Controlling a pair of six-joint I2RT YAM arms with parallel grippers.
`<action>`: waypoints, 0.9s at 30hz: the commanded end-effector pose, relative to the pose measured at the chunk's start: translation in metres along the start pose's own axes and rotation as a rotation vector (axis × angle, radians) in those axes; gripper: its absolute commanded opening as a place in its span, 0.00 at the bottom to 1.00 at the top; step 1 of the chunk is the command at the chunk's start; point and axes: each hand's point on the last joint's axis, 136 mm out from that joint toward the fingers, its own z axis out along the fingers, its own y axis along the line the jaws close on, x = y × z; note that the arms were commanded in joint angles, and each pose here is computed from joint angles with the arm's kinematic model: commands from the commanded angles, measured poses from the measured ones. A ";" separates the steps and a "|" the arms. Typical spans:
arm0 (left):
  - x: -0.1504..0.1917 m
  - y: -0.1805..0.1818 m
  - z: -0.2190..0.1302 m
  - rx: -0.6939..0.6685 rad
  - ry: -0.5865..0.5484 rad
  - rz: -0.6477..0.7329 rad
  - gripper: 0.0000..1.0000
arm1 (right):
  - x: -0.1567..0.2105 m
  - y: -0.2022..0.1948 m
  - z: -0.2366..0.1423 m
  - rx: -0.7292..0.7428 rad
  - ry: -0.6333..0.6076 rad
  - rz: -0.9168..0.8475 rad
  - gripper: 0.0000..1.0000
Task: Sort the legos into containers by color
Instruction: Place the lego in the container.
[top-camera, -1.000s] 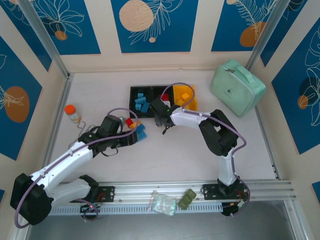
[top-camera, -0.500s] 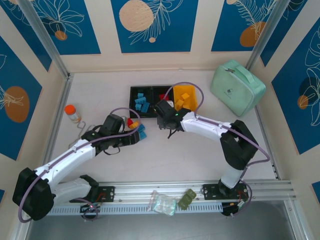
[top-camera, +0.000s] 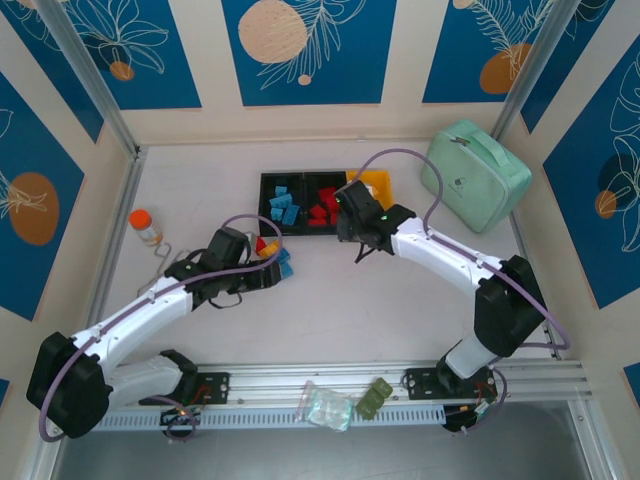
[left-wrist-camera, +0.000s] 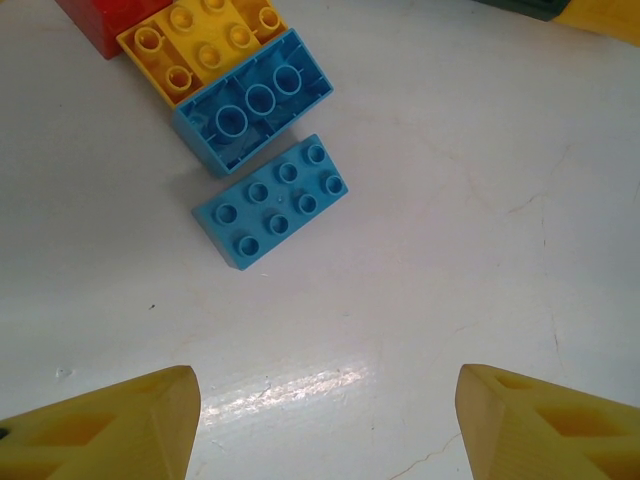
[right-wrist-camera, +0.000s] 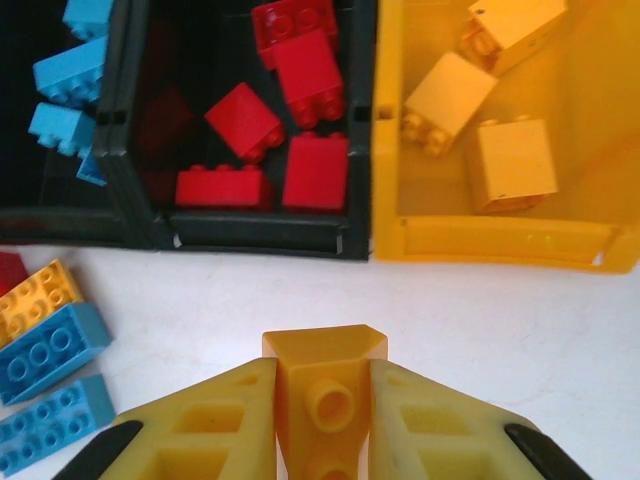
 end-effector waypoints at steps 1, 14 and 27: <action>-0.006 -0.013 -0.002 0.037 -0.005 0.003 0.68 | -0.020 -0.011 -0.008 -0.008 -0.023 0.007 0.24; -0.004 -0.010 -0.005 0.030 -0.014 -0.005 0.68 | -0.084 -0.049 0.056 0.052 0.001 0.103 0.24; -0.004 -0.007 -0.003 0.019 -0.014 0.001 0.68 | -0.095 -0.092 0.099 0.241 0.068 0.128 0.25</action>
